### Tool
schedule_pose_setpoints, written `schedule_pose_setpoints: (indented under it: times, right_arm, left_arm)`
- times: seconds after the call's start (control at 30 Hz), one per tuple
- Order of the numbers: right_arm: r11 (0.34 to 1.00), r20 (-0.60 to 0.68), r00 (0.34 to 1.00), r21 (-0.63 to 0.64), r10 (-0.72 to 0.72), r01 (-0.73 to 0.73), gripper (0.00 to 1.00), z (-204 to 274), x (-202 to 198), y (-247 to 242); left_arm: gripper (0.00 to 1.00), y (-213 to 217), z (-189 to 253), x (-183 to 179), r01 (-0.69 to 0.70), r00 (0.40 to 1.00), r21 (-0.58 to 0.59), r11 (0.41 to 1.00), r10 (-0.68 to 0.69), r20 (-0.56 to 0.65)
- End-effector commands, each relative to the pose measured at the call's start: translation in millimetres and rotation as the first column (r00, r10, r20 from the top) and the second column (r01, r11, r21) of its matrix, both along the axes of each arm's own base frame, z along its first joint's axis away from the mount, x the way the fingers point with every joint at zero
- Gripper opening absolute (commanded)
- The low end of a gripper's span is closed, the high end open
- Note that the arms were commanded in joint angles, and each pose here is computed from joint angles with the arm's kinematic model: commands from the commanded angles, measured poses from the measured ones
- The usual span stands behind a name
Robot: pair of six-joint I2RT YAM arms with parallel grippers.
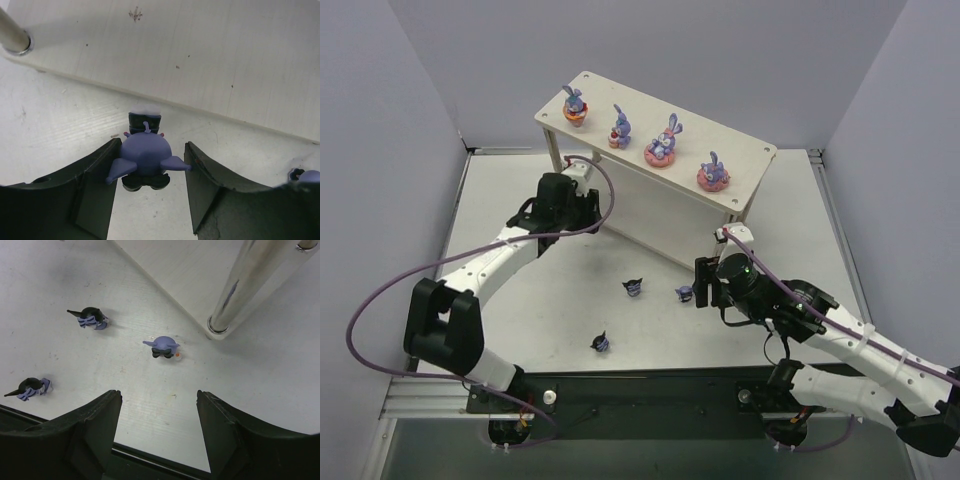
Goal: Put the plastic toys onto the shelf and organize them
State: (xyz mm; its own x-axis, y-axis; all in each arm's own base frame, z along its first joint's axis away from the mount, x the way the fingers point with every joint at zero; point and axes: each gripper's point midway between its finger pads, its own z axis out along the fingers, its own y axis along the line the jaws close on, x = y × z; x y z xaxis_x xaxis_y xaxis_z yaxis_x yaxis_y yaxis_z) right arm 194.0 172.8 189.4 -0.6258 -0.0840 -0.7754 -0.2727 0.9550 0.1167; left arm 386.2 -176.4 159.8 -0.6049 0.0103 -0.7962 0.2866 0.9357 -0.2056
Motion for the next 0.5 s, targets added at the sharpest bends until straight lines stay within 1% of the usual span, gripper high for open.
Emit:
schedule_pose_setpoints:
  times: [0.0, 0.2, 0.47]
  right_arm:
    - [0.999, 0.048, 0.998, -0.015, -0.031, 0.032, 0.63, 17, 2, -19]
    - [0.999, 0.089, 0.995, -0.008, -0.034, 0.035, 0.63, 31, 2, -27]
    - [0.999, 0.107, 0.993, -0.010, -0.046, 0.047, 0.63, 36, 3, -32]
  left_arm:
    - [0.13, -7, 11, 26, 0.094, 0.995, 0.034, 0.995, -0.095, 0.029]
    - [0.13, -9, 14, 57, 0.111, 0.992, 0.012, 0.994, -0.112, 0.056]
    - [0.11, -6, -10, 77, 0.175, 0.984, 0.010, 0.985, -0.175, 0.024]
